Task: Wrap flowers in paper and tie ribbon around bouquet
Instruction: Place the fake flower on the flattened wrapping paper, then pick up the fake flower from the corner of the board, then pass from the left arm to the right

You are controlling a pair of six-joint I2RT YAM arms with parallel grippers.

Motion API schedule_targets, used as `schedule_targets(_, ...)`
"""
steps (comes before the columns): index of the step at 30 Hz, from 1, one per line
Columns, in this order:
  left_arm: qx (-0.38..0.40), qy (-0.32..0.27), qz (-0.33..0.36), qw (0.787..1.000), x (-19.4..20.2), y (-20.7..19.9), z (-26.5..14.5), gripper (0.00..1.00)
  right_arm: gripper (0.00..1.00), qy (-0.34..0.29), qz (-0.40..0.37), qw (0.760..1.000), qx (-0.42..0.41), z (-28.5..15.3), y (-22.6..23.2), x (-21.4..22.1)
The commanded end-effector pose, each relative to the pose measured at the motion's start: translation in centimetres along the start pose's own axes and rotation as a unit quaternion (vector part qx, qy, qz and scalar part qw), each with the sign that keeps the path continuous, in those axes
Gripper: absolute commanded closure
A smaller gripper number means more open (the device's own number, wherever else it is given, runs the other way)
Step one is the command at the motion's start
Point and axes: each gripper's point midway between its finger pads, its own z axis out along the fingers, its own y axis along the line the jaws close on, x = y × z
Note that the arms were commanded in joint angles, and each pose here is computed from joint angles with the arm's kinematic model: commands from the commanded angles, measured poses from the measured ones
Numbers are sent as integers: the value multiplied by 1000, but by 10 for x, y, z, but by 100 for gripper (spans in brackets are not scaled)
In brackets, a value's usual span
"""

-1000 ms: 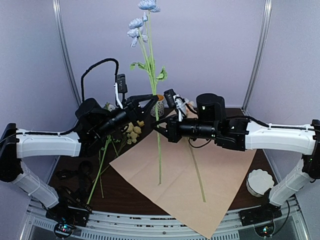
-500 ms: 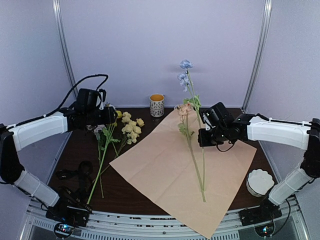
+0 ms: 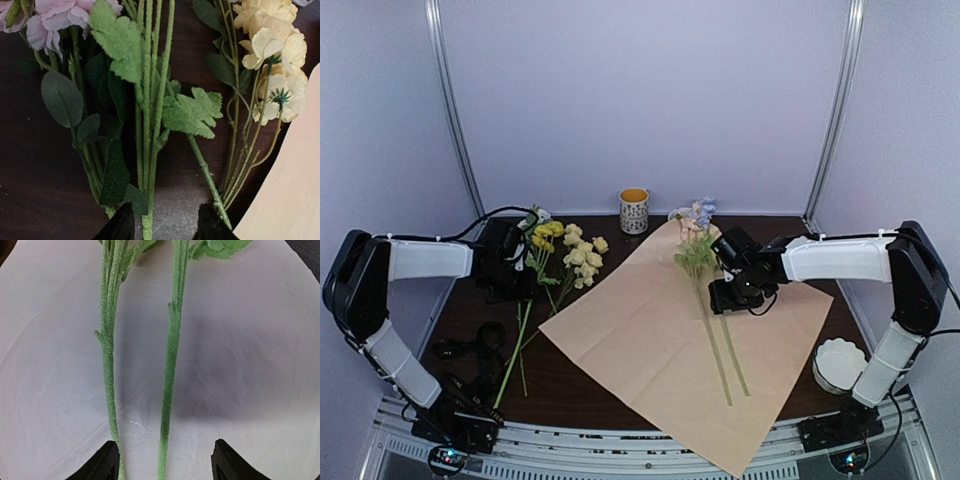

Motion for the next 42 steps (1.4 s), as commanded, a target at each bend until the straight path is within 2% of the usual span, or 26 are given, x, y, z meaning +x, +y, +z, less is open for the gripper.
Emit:
schedule_targets(1,-12,1,6,1000,1,5,9,59,36,-32,-10,999,-5,-18,2,-20)
schedule_targets(7,-26,23,15,999,10,10,23,69,36,-41,-15,999,-10,-26,2,-22)
schedule_targets(14,-25,42,20,999,18,10,37,71,35,-48,-19,999,-12,-34,0,-23)
schedule_targets(15,-24,42,20,999,18,10,37,74,35,-48,-19,999,-12,-35,0,-23)
schedule_targets(17,-23,36,18,999,16,10,34,94,35,-50,-21,998,-12,-37,0,-23)
schedule_targets(18,-20,27,16,999,12,9,30,100,36,-52,-20,998,-12,-39,-1,-24)
schedule_targets(22,12,-36,10,999,-12,-3,1,100,36,-58,-21,998,-11,-44,-2,-26)
schedule_targets(27,55,-158,25,986,-60,-21,-65,100,35,-76,-23,996,-27,-59,2,-35)
schedule_targets(31,91,-270,35,958,-95,-33,-126,100,34,-118,-33,986,-114,-89,31,-50)
schedule_targets(35,161,-351,55,921,-111,-58,-182,100,34,-173,-61,962,-203,-125,64,-60)
schedule_targets(39,275,-434,103,852,-109,-111,-255,100,34,-236,-119,903,-338,-185,122,-62)
schedule_targets(42,378,-443,114,805,-99,-157,-292,100,34,-271,-148,854,-418,-226,162,-65)
